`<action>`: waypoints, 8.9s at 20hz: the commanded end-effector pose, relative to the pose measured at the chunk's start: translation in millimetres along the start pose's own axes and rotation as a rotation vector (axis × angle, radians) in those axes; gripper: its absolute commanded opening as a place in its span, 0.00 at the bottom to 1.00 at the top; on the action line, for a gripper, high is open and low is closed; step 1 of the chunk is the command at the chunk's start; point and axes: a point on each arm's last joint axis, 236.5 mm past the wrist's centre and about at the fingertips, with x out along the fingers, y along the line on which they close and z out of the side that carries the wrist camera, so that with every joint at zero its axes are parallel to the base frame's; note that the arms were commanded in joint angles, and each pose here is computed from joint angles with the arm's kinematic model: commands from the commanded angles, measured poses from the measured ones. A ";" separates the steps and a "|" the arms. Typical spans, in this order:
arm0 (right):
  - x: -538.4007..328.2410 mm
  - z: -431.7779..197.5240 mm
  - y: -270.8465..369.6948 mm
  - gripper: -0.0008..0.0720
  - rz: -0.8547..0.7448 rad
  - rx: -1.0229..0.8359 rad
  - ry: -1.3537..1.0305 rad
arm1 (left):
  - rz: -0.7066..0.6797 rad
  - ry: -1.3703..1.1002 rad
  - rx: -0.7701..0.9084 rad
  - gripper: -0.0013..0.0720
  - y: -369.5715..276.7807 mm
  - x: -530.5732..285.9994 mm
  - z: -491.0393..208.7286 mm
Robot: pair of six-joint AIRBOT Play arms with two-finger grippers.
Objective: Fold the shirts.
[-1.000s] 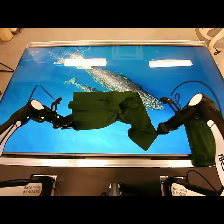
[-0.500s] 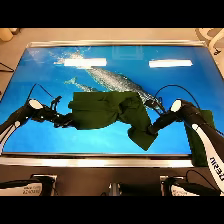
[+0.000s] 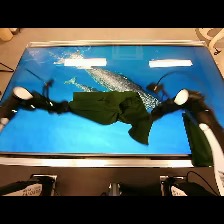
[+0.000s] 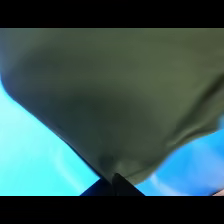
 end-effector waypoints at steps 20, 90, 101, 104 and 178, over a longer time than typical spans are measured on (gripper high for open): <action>-532.1 88.2 -4.0 0.04 -0.940 -0.070 -0.992 | 0.171 -1.089 0.494 0.05 -213.5 -419.1 39.7; 77.3 -72.0 -68.9 0.04 0.359 0.416 0.234 | 0.108 0.169 -0.370 0.05 84.8 25.5 -165.4; -578.0 118.4 -19.4 0.04 -0.999 -0.167 -1.116 | 0.142 -1.636 0.592 0.05 -267.9 -561.0 0.7; -646.0 63.3 59.5 0.04 -1.201 -0.251 -1.165 | 0.118 -1.745 0.693 0.05 -310.9 -602.1 -61.7; 54.5 -46.4 -79.3 0.04 0.104 0.309 0.469 | 0.279 0.373 -0.158 0.05 138.0 18.2 25.2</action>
